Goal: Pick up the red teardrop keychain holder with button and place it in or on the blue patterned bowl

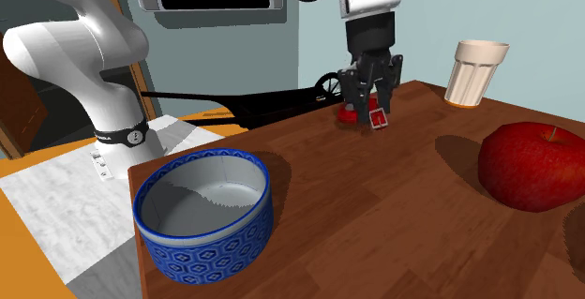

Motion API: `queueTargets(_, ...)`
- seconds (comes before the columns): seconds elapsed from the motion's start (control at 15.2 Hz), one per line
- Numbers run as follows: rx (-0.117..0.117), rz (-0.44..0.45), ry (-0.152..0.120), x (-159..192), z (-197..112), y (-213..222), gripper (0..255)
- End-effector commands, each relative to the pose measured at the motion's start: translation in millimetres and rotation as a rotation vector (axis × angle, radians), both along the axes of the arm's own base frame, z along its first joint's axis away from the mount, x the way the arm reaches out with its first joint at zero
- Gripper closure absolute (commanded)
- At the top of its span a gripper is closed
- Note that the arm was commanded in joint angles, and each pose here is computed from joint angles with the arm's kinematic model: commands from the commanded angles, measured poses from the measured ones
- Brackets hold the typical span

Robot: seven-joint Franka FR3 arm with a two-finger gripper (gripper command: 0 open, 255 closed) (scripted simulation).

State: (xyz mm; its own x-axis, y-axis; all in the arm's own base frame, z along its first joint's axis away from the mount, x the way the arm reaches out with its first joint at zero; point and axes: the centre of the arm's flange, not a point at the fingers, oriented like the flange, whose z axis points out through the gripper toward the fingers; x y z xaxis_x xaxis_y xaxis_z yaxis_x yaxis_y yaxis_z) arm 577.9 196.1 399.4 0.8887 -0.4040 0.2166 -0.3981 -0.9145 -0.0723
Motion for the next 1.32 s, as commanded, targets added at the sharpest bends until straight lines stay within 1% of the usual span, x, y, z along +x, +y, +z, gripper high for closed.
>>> queueTargets(0.0, 0.000, 0.000, 0.000, 0, 11, 0, 255)
queueTargets(1.19, 0.000, 0.000, 0.000, 0, 106, 0, 255)
queueTargets(1.25, 0.000, 0.000, 0.000, 0, 108, 0, 255)
